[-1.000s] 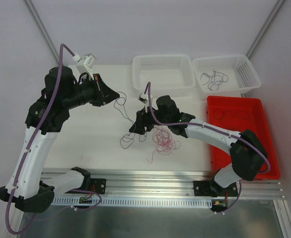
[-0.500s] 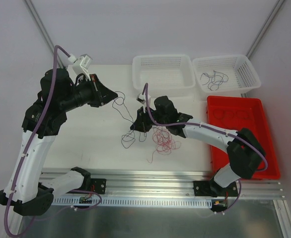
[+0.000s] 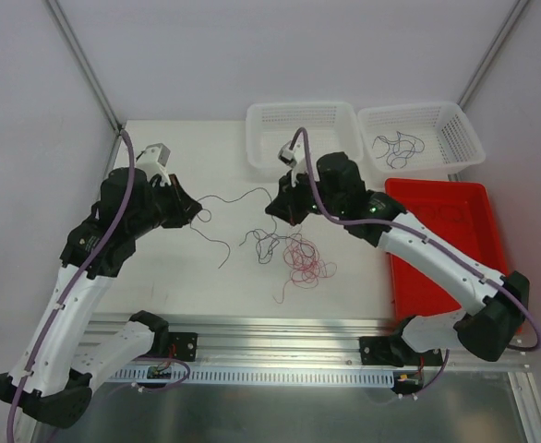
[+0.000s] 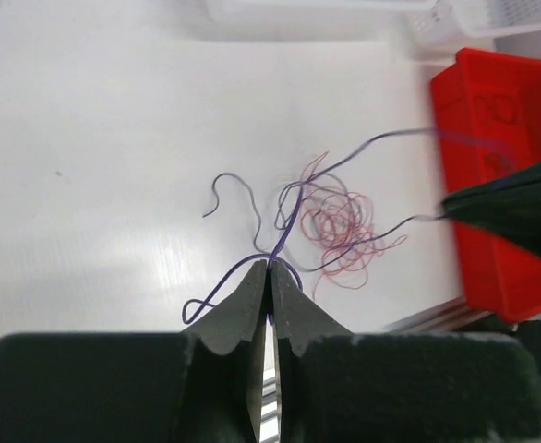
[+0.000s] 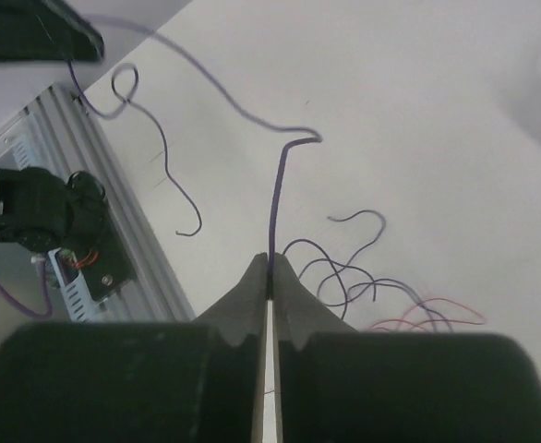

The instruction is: Untangle the cables

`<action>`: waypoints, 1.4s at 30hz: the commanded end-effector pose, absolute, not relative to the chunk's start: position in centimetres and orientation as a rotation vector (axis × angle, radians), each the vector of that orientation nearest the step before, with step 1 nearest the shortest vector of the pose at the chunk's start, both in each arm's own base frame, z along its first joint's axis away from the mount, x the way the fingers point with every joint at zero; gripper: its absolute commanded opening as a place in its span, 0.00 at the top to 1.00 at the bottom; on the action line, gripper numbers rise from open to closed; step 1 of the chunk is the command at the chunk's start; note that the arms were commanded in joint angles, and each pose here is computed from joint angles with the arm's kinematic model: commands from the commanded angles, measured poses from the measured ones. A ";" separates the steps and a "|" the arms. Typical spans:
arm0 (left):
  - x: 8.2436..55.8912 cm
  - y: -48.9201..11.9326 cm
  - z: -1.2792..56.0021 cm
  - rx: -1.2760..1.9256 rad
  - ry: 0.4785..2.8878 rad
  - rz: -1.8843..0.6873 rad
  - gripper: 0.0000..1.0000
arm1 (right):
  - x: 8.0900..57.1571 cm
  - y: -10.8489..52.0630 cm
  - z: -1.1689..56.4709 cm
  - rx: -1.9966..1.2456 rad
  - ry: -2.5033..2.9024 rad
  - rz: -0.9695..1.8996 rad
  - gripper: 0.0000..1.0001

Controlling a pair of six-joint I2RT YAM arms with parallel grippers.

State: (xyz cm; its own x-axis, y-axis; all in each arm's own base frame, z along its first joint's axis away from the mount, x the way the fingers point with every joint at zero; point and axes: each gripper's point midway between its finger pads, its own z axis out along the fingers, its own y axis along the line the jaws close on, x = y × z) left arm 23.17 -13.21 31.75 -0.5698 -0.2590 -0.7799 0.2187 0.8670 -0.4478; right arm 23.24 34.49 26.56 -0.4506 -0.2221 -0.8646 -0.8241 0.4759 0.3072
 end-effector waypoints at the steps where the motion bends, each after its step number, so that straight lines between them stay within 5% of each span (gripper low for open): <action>1: 23.5 -12.4 29.8 -0.005 2.089 -0.546 0.97 | 24.9 30.3 31.8 -0.812 1.876 0.782 0.99; 8: 23.3 -14.0 26.5 0.095 2.126 -0.619 0.73 | 28.1 24.2 36.1 -0.678 1.909 0.527 0.99; 20: 24.7 -11.6 21.8 0.168 2.137 -0.395 0.02 | 35.8 13.0 43.1 -0.304 1.800 0.272 0.99; 30: 25.8 -10.6 13.3 0.174 2.302 -0.251 0.01 | 44.0 3.0 47.4 0.020 1.645 0.139 0.99; 42: 26.2 -10.8 12.1 0.198 2.356 -0.234 0.01 | 54.3 -4.4 40.7 0.209 1.693 -0.034 0.93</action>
